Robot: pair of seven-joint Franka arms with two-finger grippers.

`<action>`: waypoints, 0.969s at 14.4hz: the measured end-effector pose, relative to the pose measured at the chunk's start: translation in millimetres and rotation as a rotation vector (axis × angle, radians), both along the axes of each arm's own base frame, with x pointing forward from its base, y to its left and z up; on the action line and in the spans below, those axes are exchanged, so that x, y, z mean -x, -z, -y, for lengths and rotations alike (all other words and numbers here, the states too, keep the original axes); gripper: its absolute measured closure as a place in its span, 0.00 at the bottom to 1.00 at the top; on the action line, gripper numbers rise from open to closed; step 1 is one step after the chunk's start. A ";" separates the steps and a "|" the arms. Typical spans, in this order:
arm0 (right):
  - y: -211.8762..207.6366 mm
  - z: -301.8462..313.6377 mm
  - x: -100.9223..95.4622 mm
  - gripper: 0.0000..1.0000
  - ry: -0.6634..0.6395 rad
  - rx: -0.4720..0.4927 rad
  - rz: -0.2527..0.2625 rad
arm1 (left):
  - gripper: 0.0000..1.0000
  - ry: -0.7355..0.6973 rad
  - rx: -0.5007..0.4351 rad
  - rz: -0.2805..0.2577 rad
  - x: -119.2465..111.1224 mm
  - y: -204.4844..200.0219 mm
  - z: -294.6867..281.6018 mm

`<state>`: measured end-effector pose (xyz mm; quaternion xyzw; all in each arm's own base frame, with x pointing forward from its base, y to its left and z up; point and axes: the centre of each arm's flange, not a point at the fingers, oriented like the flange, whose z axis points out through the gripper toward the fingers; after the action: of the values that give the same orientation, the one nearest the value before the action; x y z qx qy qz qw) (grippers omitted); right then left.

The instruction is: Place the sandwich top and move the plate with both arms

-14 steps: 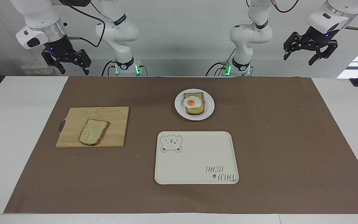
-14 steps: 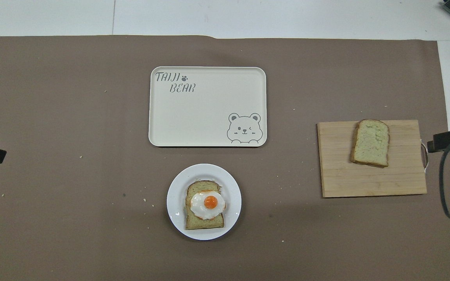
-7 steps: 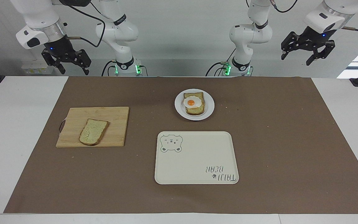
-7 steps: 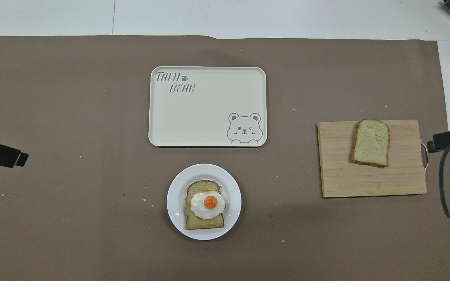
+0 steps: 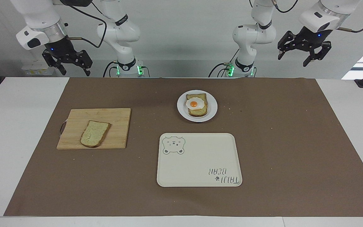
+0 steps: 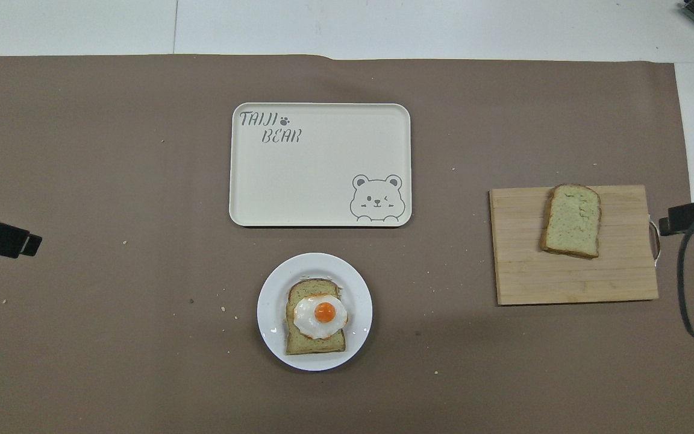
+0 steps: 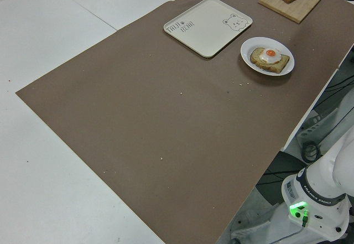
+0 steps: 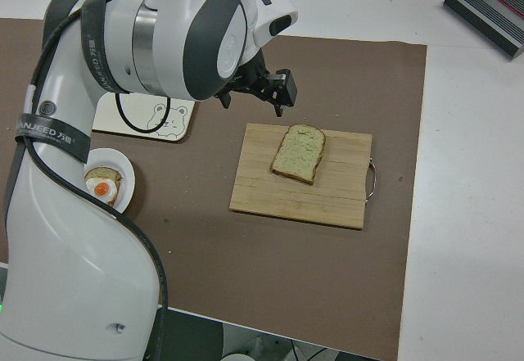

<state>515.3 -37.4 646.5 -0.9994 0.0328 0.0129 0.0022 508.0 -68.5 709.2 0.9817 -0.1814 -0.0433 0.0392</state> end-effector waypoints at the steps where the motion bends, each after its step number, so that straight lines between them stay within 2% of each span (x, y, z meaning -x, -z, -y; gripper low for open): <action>1: 0.0 0.0 0.0 0.00 0.000 0.000 0.000 | 0.00 0.000 0.000 0.000 0.0 0.0 0.0; 14: 0.0 0.2 0.0 0.00 0.000 0.000 0.000 | 0.00 -0.009 0.000 0.003 -0.9 -0.3 -4.3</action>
<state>515.2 -37.6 646.5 -0.9994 0.0331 0.0130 0.0023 508.9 -64.2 709.5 0.9825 -0.1772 -0.0415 0.0393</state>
